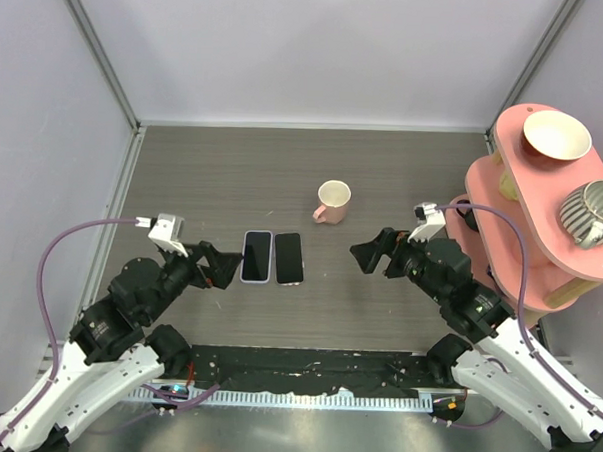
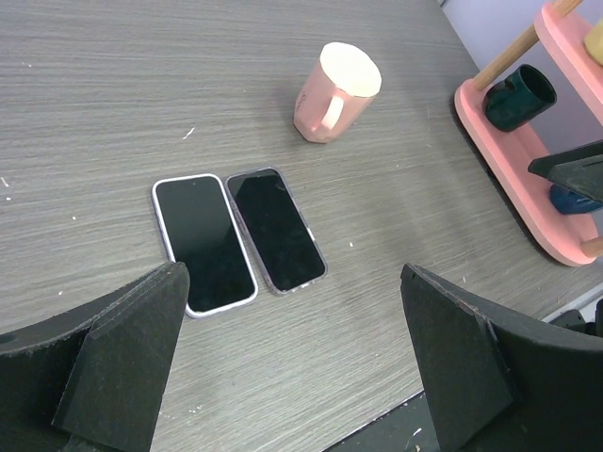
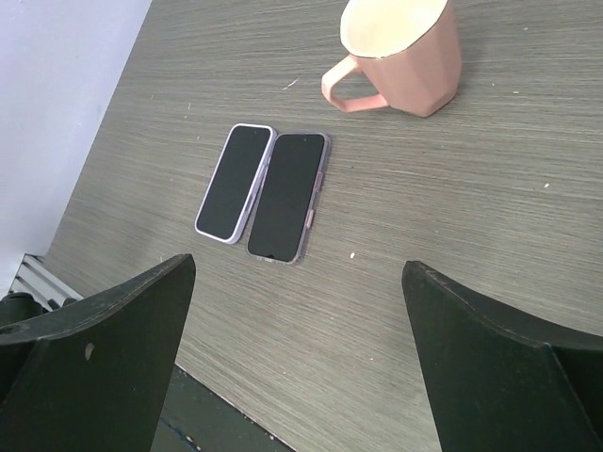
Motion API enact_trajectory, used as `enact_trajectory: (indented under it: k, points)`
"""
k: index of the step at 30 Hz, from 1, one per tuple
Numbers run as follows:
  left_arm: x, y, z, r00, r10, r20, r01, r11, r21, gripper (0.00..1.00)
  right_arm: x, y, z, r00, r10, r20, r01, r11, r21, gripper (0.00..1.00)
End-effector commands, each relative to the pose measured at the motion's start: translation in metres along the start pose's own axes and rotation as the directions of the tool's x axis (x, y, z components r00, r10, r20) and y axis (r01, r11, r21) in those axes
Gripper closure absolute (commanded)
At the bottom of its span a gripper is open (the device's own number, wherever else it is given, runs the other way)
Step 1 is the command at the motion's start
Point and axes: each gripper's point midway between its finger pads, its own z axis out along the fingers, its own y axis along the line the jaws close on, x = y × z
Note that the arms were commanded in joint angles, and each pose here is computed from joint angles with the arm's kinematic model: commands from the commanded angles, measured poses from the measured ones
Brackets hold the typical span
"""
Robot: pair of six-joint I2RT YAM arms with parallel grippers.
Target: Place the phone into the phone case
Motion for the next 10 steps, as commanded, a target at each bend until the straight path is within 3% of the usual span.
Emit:
enact_trajectory:
  k: [1,10]
  points:
    - [-0.0122,-0.0068,-0.0018,0.998,-0.013,0.054,0.011,0.999,0.034,0.0,-0.0155,0.0155,-0.0007,0.998,0.021,0.061,-0.017,0.998,-0.068,0.02]
    - [-0.0125,-0.0069,-0.0021,0.998,-0.014,0.055,0.012,0.999,0.035,0.0,-0.0194,0.0189,-0.0055,0.996,0.017,0.084,-0.009,0.996,-0.092,0.03]
